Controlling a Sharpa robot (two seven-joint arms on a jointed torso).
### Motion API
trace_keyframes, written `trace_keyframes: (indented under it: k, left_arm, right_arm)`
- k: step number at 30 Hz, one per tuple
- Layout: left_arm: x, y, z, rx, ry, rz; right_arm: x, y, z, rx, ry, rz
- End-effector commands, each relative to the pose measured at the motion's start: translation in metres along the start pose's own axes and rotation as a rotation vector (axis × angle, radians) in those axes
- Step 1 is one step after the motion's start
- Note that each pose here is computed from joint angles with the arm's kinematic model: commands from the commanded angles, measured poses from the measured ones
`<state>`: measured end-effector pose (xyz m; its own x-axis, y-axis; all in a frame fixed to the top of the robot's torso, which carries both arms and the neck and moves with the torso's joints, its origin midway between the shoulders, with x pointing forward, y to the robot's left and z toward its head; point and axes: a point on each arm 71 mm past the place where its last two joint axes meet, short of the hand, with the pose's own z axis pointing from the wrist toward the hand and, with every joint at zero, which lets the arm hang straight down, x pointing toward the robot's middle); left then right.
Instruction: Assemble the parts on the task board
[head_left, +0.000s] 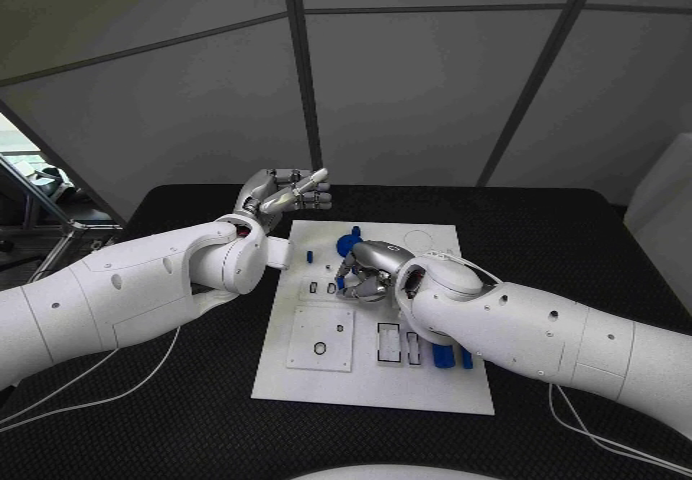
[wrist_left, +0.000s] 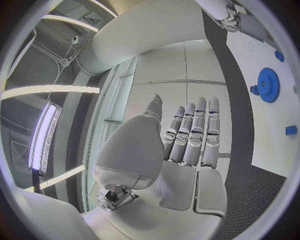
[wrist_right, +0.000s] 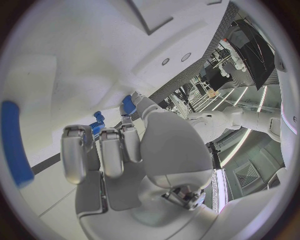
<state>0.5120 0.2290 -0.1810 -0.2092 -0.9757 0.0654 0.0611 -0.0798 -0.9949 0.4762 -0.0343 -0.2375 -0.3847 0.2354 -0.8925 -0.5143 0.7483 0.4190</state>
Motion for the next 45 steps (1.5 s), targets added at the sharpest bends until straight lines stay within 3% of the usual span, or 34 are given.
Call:
trace_keyframes:
  k: [1,20,32,39,45]
  left_arm:
    - [0.0014,-0.0016,0.0007,0.008,0.013,-0.002]
    - [0.0007,-0.0014,0.0007,0.006,0.012,-0.002]
    - [0.0003,-0.0011,0.0008,0.003,0.012,-0.001]
    - [-0.0025,-0.0004,0.0008,-0.004,0.013,0.030]
    - [-0.0070,0.0036,-0.0004,-0.060,0.069,0.102]
  right_arm:
    - [0.003,-0.002,-0.001,0.014,0.019,-0.017]
    - [0.001,-0.001,-0.001,0.013,-0.015,-0.011]
    - [-0.008,0.001,-0.002,-0.016,-0.133,0.019]
    - [-0.015,0.005,-0.012,-0.085,-0.202,0.038]
    - [-0.026,0.007,-0.036,-0.234,-0.196,0.059]
